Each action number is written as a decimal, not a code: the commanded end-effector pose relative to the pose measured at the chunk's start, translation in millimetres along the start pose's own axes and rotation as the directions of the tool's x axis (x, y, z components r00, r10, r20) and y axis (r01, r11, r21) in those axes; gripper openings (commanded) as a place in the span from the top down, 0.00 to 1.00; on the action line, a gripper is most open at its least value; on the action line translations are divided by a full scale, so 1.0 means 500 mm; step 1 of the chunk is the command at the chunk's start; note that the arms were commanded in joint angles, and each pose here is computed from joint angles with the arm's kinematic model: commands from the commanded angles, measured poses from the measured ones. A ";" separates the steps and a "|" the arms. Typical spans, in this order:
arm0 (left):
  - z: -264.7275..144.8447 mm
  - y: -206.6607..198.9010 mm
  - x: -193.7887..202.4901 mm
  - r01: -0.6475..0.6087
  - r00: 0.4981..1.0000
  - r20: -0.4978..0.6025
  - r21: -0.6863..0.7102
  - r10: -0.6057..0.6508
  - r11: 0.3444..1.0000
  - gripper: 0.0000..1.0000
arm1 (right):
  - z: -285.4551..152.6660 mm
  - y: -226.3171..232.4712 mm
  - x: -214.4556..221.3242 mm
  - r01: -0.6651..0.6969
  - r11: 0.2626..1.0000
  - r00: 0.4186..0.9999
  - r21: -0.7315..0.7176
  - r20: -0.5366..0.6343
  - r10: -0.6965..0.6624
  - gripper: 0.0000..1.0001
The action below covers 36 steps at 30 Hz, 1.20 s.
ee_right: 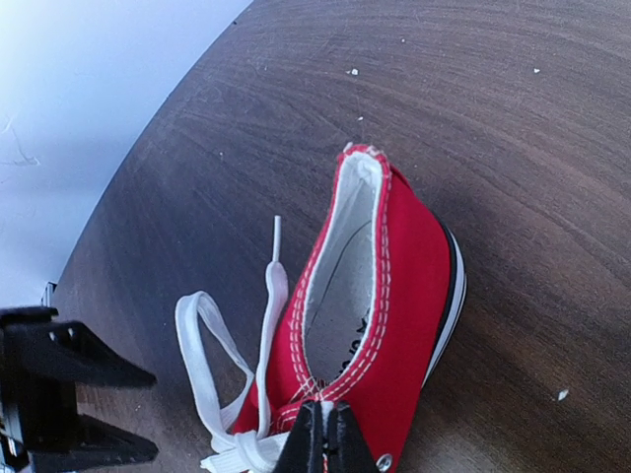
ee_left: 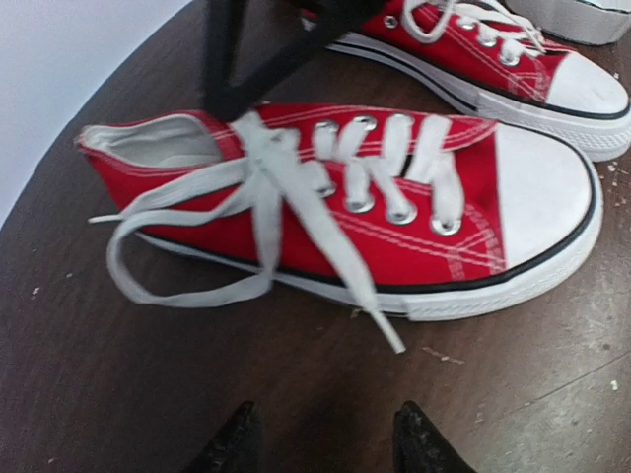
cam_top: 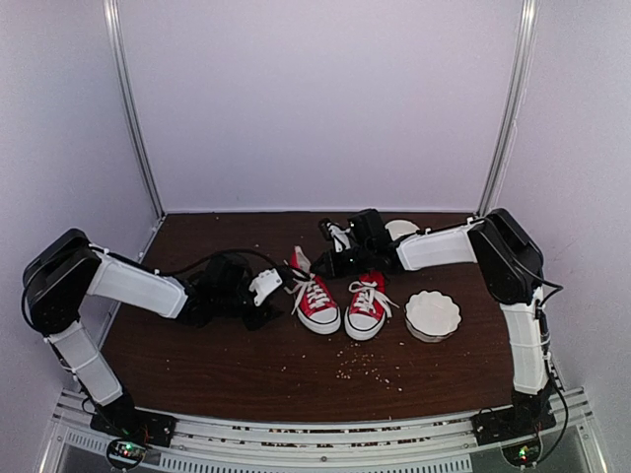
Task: Tie the shoes
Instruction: Pull the loops with the shoelace from the shoe.
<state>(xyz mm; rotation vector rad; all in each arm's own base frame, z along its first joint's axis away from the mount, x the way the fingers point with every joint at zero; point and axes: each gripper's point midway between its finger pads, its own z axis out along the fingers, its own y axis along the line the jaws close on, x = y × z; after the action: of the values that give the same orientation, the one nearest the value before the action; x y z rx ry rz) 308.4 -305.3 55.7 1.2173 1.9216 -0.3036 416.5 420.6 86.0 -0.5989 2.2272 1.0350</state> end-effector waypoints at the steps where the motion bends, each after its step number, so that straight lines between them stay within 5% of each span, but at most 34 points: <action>1: -0.021 0.071 -0.007 -0.028 0.999 0.023 -0.115 0.031 0.993 0.49 | -0.022 0.017 -0.012 0.029 1.000 1.000 0.007 0.012 -0.029 1.00; 16: 0.094 0.113 -0.047 -0.172 0.985 -0.039 -0.098 0.169 0.980 0.08 | -0.024 0.024 -0.004 0.018 1.000 1.000 -0.015 0.007 -0.018 1.00; 19: 0.106 0.115 -0.051 -0.170 0.985 -0.033 -0.095 0.167 0.981 0.10 | -0.026 0.025 -0.005 0.019 1.000 1.000 -0.016 0.009 -0.019 1.00; 23: 0.109 0.115 -0.054 -0.169 0.986 -0.025 -0.096 0.167 0.981 0.26 | -0.030 0.028 -0.006 0.022 1.000 1.000 -0.018 0.012 -0.022 1.00; 30: 0.113 0.102 -0.060 -0.166 0.986 -0.008 -0.057 0.166 0.984 0.96 | -0.044 0.031 -0.007 0.029 0.999 0.999 -0.014 0.021 -0.029 1.00; 36: 0.104 0.113 -0.053 -0.128 0.992 -0.015 -0.094 0.127 0.987 1.00 | -0.056 0.029 -0.006 0.029 1.000 0.999 -0.007 0.024 -0.029 1.00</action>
<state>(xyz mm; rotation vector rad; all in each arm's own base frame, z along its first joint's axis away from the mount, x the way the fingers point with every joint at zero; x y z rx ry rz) 381.4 -322.3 43.6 1.3346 1.8455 -0.1314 402.2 409.6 84.6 -0.6071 2.2474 1.0272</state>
